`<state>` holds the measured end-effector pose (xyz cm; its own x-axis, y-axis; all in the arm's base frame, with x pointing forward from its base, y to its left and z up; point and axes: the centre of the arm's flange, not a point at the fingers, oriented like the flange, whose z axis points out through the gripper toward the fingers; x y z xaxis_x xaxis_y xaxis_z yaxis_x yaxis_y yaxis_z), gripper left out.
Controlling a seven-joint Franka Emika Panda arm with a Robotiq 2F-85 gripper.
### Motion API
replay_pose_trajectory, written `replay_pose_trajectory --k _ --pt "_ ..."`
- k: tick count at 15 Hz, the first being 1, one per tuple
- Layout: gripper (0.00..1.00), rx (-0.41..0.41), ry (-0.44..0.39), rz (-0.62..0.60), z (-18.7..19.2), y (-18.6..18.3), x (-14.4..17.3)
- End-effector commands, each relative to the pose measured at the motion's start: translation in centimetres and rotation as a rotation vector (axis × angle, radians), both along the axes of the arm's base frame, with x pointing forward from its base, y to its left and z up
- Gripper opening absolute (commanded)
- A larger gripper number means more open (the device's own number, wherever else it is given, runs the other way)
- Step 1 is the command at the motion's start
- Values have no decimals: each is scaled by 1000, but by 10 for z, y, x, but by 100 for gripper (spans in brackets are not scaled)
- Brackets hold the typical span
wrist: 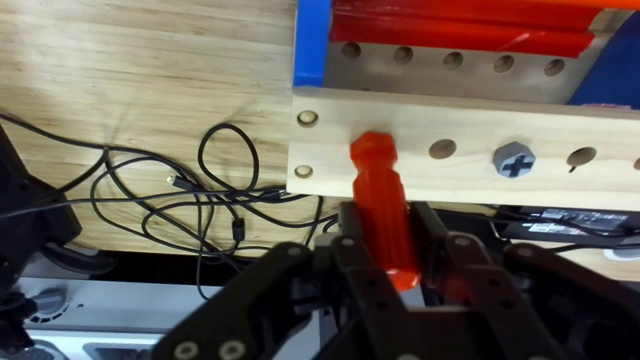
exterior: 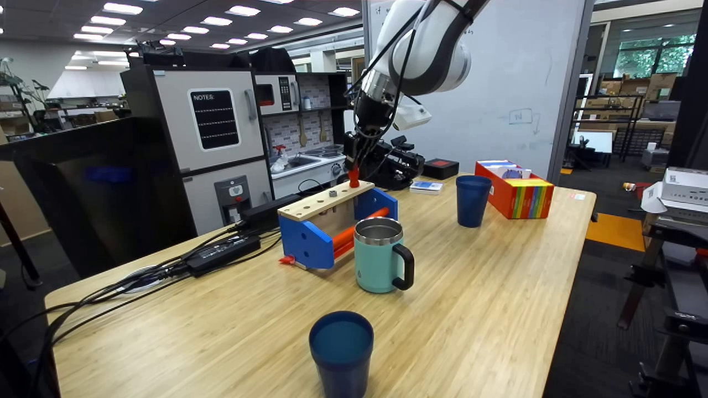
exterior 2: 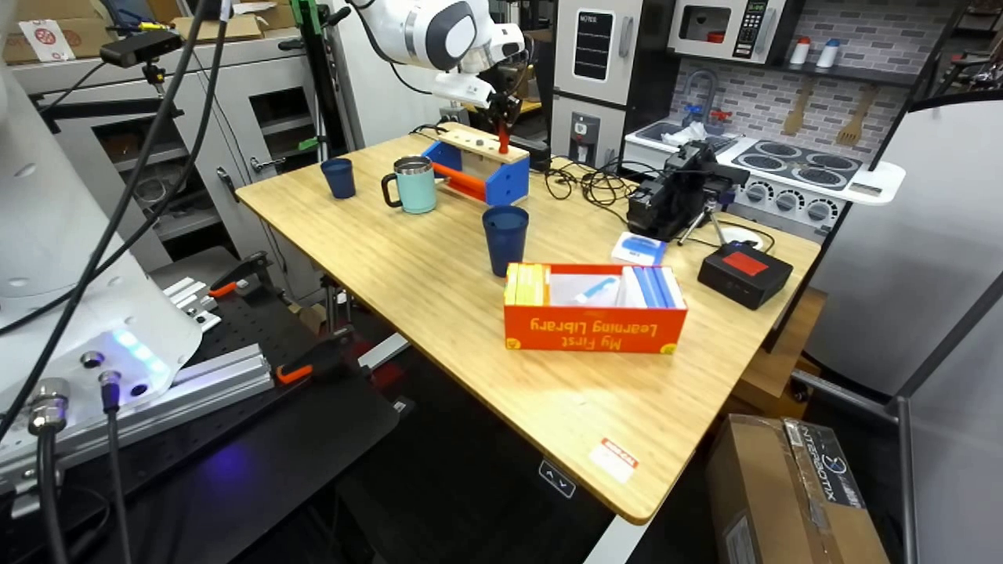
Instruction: Remove the orange object from the wooden tool box
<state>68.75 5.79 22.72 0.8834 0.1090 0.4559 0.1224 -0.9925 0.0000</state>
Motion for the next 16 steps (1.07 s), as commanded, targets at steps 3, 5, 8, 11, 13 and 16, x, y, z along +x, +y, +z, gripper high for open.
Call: replay_pose_trajectory --k 3,5,8,11,13,16 --pt "7 -5 -29 -272 -4 31 -20" --pt "7 2 -14 -371 -3 41 -24" --pt "7 11 3 -504 -1 50 -27" --pt "7 22 28 -628 2 56 -27" --pt "7 34 26 -705 4 59 -25" --pt "7 46 12 -812 6 61 -21"
